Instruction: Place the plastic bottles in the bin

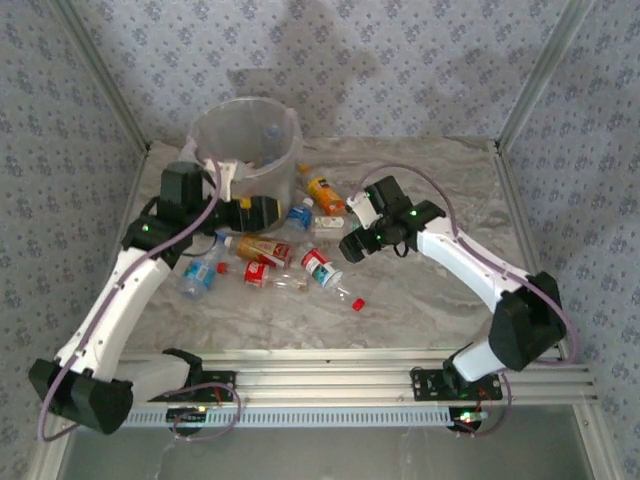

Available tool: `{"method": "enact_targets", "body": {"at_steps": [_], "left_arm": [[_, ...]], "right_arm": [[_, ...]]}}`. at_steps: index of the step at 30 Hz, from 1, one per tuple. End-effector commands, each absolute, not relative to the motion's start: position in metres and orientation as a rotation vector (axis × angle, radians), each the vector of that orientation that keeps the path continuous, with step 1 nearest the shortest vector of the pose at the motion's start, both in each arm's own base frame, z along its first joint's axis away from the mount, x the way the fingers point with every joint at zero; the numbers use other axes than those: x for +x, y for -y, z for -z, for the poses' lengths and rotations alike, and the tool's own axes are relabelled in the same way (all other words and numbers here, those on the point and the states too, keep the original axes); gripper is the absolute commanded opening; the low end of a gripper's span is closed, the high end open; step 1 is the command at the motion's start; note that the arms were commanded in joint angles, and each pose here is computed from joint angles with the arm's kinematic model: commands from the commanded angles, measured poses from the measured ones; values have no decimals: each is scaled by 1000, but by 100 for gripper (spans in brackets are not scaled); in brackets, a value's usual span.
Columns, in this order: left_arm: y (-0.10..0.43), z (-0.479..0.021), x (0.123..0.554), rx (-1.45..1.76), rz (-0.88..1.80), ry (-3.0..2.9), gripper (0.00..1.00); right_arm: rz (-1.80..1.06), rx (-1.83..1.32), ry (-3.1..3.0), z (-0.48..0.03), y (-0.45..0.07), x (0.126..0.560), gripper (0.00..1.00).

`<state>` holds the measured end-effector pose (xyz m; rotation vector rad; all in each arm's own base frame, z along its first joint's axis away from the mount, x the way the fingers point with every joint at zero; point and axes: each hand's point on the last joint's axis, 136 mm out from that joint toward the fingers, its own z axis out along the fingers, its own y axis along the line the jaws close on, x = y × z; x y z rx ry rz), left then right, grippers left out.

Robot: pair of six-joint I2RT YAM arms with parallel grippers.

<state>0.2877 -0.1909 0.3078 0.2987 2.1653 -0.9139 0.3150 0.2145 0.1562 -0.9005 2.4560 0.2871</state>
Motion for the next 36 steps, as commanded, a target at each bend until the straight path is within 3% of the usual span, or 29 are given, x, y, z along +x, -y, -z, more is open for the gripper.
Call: {"method": "enact_targets", "body": {"at_steps": [1,8,23,30,36], "left_arm": [[207,-335,272,332,1081,-2013,100],[217,-312,257,357,1129,-2064,100],[232,-301,253,396,1143,-2099,100],[235,-299,254,402,1142,-2101,100],[237,-295,255,402,1147,-2106,100]], "right_arm": [[-172,-1011,-2440,-153,-203,332,93],[97,-1098,-2515,-104,-185,376,95],[135,-1214,-2532,-56,-204,419,96],[6,-1267,-2547,-51,-221,413,94],[-53,-1333,-2571,-43,-234,382,91]]}}
